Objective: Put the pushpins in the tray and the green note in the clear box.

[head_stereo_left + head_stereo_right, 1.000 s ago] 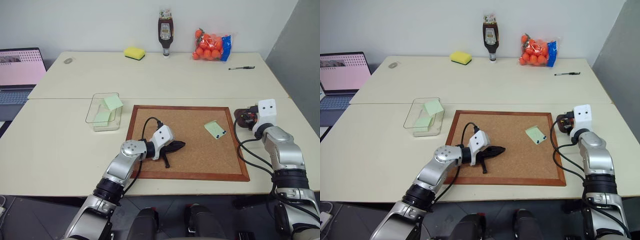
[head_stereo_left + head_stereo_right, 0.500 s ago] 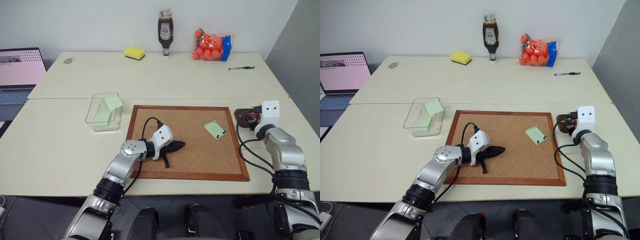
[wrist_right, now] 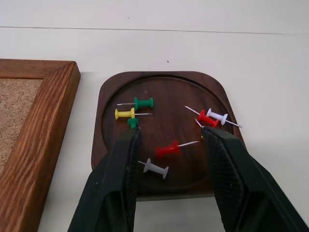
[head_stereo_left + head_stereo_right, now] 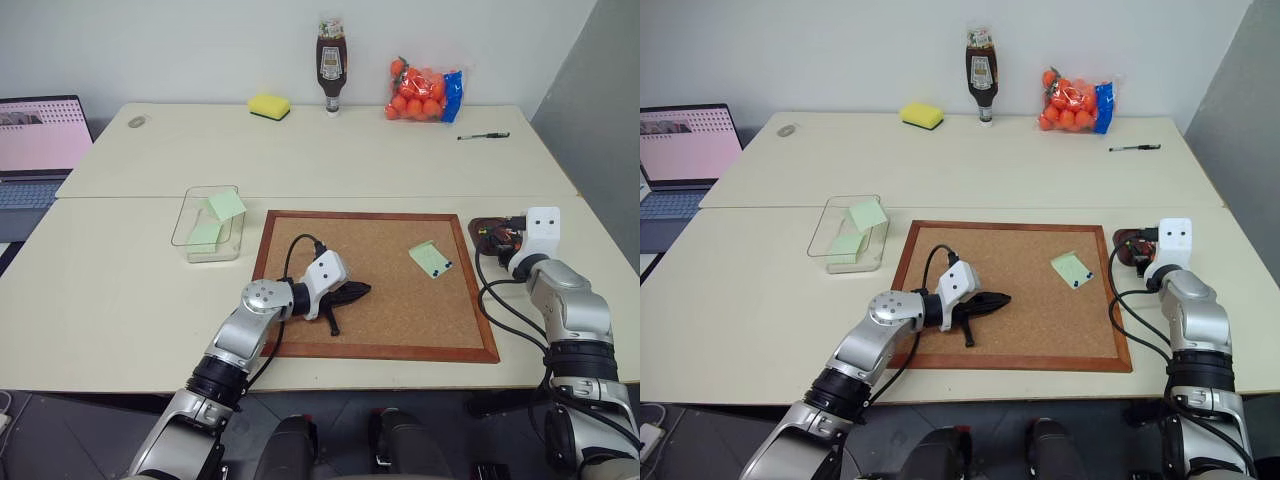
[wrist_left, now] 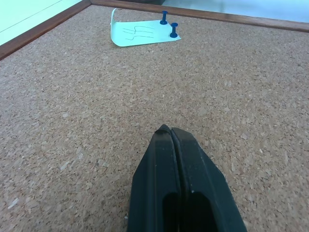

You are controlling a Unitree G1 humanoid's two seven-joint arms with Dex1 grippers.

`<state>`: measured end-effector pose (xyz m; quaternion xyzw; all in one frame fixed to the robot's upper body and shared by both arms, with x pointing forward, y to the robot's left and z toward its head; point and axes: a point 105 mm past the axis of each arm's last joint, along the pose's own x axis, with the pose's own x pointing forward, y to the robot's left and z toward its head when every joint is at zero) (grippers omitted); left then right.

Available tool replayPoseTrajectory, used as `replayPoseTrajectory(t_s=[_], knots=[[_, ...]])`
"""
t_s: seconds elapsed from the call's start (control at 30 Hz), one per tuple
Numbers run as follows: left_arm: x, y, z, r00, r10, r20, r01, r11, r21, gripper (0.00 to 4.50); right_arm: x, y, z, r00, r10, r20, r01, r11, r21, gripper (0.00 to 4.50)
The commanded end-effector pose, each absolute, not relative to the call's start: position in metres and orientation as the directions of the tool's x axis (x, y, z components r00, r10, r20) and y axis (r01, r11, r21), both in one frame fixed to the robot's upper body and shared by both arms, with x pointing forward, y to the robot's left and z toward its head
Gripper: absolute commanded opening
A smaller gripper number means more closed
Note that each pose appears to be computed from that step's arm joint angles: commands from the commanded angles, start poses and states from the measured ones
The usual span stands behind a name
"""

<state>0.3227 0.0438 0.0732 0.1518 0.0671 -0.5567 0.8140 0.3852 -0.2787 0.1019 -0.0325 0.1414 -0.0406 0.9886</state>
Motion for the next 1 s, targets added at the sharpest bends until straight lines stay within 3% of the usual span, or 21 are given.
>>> replayPoseTrajectory(t_s=[0.03,0.3,0.43,0.53,0.7,1.0], knots=[[0.321,0.043,0.062,0.356,-0.877,-0.323,0.934,0.322,0.155,0.00,0.386,-0.282,0.117,0.968,-0.104,-0.230,0.093,0.994,-0.058,2.14],[0.322,0.044,0.062,0.360,-0.875,-0.323,0.932,0.326,0.157,0.00,0.380,-0.269,0.152,0.996,-0.058,-0.068,0.055,0.997,-0.044,2.14],[0.321,0.045,0.061,0.365,-0.873,-0.325,0.931,0.331,0.156,0.00,0.363,-0.252,0.164,0.999,0.030,-0.018,-0.031,0.996,-0.086,2.14],[0.320,0.046,0.060,0.365,-0.872,-0.327,0.931,0.332,0.155,0.00,0.346,-0.231,0.155,0.989,0.140,-0.052,-0.146,0.981,-0.125,2.14],[0.319,0.047,0.059,0.364,-0.871,-0.331,0.931,0.330,0.155,0.00,0.328,-0.212,0.131,0.972,0.199,-0.125,-0.214,0.969,-0.119,2.14],[0.319,0.046,0.060,0.359,-0.872,-0.333,0.933,0.322,0.161,0.00,0.334,-0.190,0.106,0.956,0.227,-0.186,-0.250,0.962,-0.108,2.14]])
